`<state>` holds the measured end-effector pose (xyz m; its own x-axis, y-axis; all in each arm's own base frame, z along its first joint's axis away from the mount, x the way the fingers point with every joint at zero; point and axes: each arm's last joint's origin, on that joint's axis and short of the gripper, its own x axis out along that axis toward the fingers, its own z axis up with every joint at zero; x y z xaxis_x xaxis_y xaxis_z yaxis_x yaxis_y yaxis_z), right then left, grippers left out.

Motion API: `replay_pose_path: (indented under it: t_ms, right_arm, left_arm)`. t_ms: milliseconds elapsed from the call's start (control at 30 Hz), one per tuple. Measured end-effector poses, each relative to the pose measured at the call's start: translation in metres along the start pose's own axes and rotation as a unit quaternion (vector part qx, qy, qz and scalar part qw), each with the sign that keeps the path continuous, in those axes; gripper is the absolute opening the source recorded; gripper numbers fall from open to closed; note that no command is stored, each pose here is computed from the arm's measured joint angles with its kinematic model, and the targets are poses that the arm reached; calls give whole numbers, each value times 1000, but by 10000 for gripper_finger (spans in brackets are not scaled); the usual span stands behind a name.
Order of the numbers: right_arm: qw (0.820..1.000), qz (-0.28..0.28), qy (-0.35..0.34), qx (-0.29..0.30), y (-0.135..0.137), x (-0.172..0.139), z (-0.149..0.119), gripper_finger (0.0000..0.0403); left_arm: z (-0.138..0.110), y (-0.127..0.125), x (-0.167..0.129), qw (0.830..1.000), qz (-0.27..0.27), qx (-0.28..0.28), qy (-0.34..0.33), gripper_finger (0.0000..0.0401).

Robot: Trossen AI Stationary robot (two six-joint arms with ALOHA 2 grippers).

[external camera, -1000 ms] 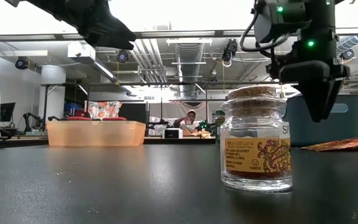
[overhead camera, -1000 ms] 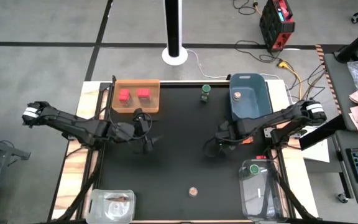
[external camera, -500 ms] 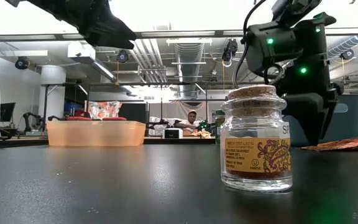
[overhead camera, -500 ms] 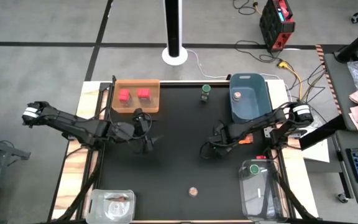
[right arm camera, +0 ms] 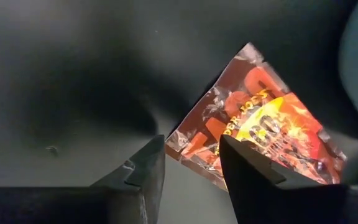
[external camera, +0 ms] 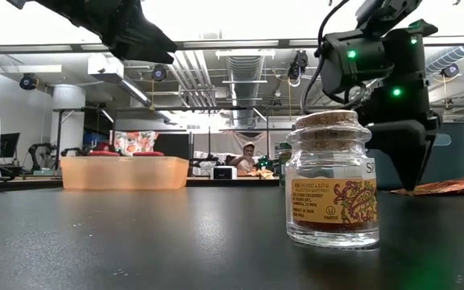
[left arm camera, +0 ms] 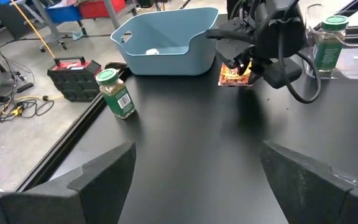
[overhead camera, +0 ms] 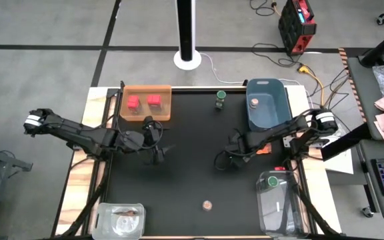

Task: Sort spices by type
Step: Put the orange seasoning bag into the white bin

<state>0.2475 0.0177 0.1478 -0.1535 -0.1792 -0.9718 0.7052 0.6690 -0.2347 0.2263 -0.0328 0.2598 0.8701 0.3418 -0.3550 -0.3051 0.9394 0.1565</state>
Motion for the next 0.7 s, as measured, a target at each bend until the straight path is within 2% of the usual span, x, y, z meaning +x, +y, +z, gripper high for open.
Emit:
replay_pose_path:
  t_ms: [267,700]
  right_arm:
    - [998,58,4,-22,3,15,-1,114]
    - [995,88,-17,-31,9,9,4,13]
  left_arm:
    - [0,0,0,1000,0,-1,0,326]
    - [0,0,0,1000,0,0,0,326]
